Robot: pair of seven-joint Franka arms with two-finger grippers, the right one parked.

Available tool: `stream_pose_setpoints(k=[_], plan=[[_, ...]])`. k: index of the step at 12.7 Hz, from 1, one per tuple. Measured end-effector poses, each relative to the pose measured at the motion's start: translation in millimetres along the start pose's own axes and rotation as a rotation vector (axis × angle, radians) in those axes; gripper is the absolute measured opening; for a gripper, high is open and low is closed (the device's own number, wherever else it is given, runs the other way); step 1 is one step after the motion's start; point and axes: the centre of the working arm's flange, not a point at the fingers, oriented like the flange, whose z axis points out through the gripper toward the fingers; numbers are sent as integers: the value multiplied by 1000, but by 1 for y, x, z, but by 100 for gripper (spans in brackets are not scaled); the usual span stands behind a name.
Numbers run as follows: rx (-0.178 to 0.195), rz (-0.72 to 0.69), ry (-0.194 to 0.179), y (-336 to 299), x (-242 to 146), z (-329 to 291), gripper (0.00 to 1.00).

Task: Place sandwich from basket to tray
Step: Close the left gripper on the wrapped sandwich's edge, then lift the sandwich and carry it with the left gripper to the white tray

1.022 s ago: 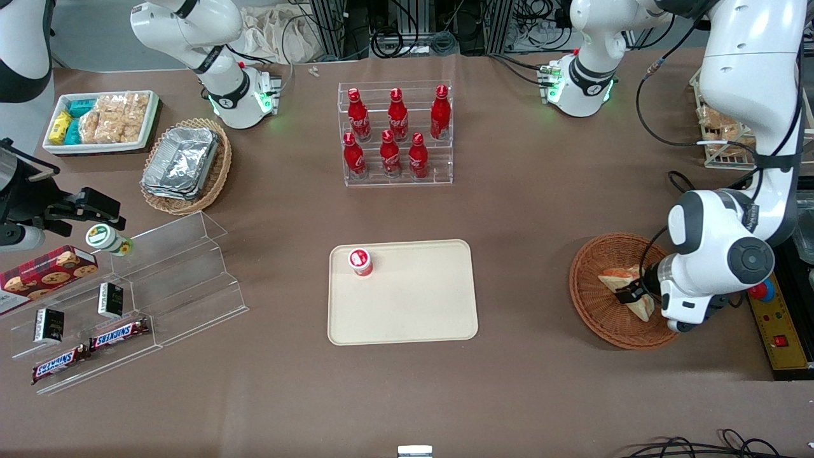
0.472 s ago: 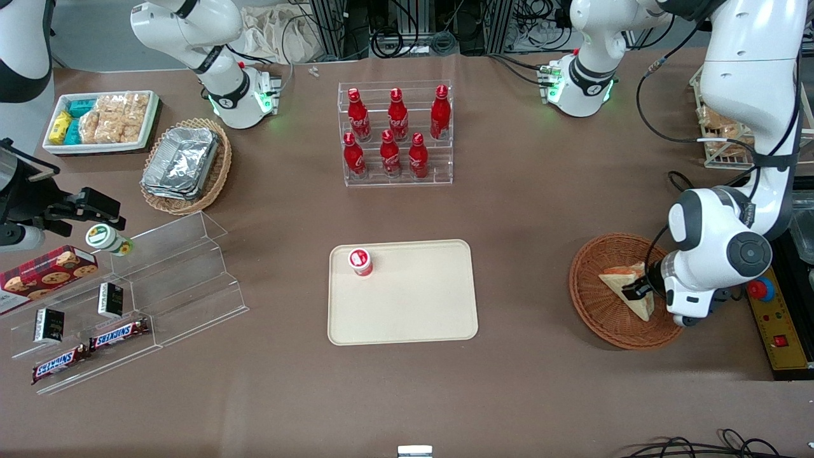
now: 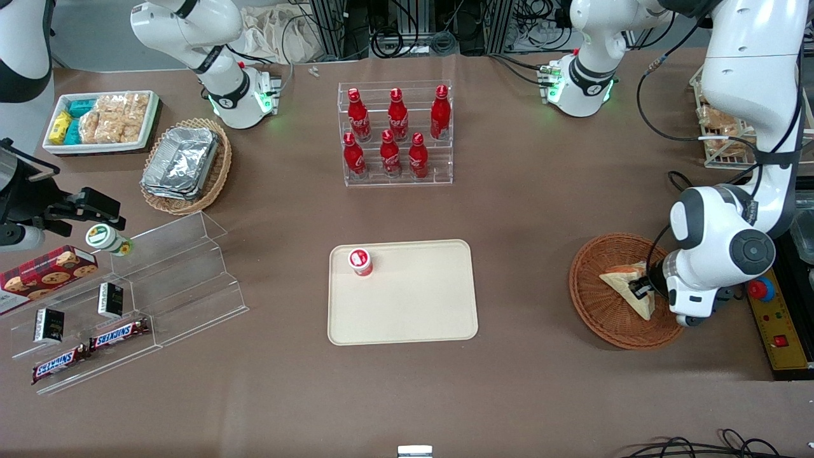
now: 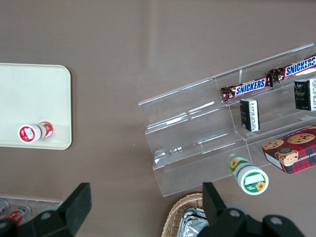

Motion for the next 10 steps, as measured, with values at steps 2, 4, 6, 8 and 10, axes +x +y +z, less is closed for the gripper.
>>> stream_pose_setpoints(k=[2, 4, 6, 8, 10], plan=[[2, 1, -1, 0, -1, -8, 21], [9, 1, -8, -2, -5, -24, 17], [21, 1, -20, -5, -8, -44, 17], [30, 0, -31, -2, -4, -74, 17], [38, 10, -40, 9, 0, -113, 17]])
